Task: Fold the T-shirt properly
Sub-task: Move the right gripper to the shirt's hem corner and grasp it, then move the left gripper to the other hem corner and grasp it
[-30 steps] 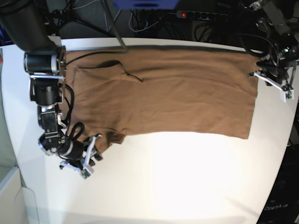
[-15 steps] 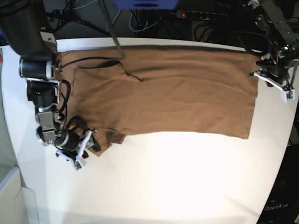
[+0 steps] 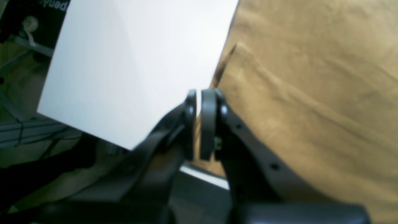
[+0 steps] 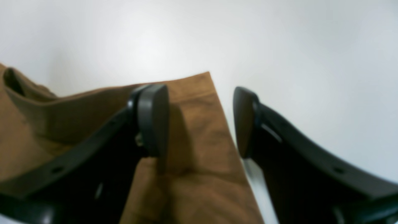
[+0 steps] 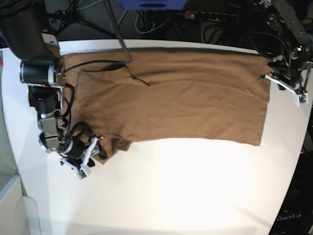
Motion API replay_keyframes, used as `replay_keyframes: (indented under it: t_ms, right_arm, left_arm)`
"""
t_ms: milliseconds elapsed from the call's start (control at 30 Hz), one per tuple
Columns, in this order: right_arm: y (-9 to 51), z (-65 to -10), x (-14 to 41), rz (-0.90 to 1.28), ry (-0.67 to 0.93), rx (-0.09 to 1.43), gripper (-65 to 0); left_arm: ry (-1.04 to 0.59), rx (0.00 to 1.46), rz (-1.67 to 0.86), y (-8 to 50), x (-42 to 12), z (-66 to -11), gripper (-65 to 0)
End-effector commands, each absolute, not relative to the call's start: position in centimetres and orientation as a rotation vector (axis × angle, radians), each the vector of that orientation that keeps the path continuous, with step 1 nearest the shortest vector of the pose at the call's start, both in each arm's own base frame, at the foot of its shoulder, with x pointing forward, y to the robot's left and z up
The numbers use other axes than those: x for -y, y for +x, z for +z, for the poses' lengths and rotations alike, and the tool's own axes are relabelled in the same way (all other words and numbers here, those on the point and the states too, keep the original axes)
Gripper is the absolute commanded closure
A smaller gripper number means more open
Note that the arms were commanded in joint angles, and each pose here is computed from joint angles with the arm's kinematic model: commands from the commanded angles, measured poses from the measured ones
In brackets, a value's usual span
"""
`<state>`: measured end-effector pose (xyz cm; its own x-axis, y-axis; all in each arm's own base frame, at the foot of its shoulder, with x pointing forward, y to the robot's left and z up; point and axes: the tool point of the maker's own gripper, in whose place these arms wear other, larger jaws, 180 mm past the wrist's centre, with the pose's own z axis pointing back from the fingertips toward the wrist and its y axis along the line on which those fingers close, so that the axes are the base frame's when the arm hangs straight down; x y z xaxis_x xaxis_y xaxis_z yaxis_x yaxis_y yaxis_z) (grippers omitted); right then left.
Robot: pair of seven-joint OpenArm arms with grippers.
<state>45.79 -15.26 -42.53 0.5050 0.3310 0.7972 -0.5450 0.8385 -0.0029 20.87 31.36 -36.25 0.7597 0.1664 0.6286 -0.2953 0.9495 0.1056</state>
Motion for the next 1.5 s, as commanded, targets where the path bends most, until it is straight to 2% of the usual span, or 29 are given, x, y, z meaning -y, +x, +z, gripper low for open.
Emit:
replay_keyframes:
  t_ms: [0,267,300,467,600,767,900,967,1100,1167,1467]
  right_arm:
    - [47.7,-40.1,15.5,0.533,0.258,0.968,-32.9]
    - [45.9,-42.7,15.5,0.496,0.292,0.893,-31.6]
    - [45.9,-42.7,15.5,0.495,0.295,0.9,-29.5]
    - [45.9,-42.6,15.4,0.493,0.3,0.908,-10.7]
    - [46.1,-42.3,15.4,0.496,0.298,0.921,-3.5]
    - [46.2,-42.3,15.7,0.495,0.293,0.922,-2.2]
    - [46.1,-42.3,15.7,0.494,0.293,0.922,-2.2]
    - [46.1,-42.3,15.7,0.494,0.293,0.922,-2.2]
    - [46.1,-42.3,15.5,0.495,0.297,0.922,-2.2]
    - [46.1,-42.3,15.4,0.495,0.298,0.922,-2.2]
    - [46.1,-42.3,15.6,0.495,0.295,0.92,-2.2]
  left_arm:
    - [0.222,0.706,0.244,21.5,-31.8,-35.0,-2.5]
    - [0.223,0.693,0.242,21.0,-31.8,-35.3,-2.5]
    - [0.223,0.693,0.242,21.0,-31.8,-35.3,-2.5]
    - [0.223,0.697,0.242,21.2,-31.8,-35.2,-2.5]
    - [0.222,0.703,0.245,21.4,-31.8,-35.1,-2.6]
    - [0.223,0.743,0.249,22.7,-32.0,-34.1,-2.6]
    - [0.241,0.834,0.314,24.8,-33.8,-31.6,-3.3]
    - [0.244,0.885,0.353,26.2,-34.7,-30.3,-8.6]
    - [0.196,0.919,0.379,29.1,-35.4,-30.1,-28.0]
    - [0.149,0.91,0.367,31.1,-35.0,-30.7,-33.4]
    - [-0.025,0.965,0.377,37.4,-33.6,-33.0,-34.7]
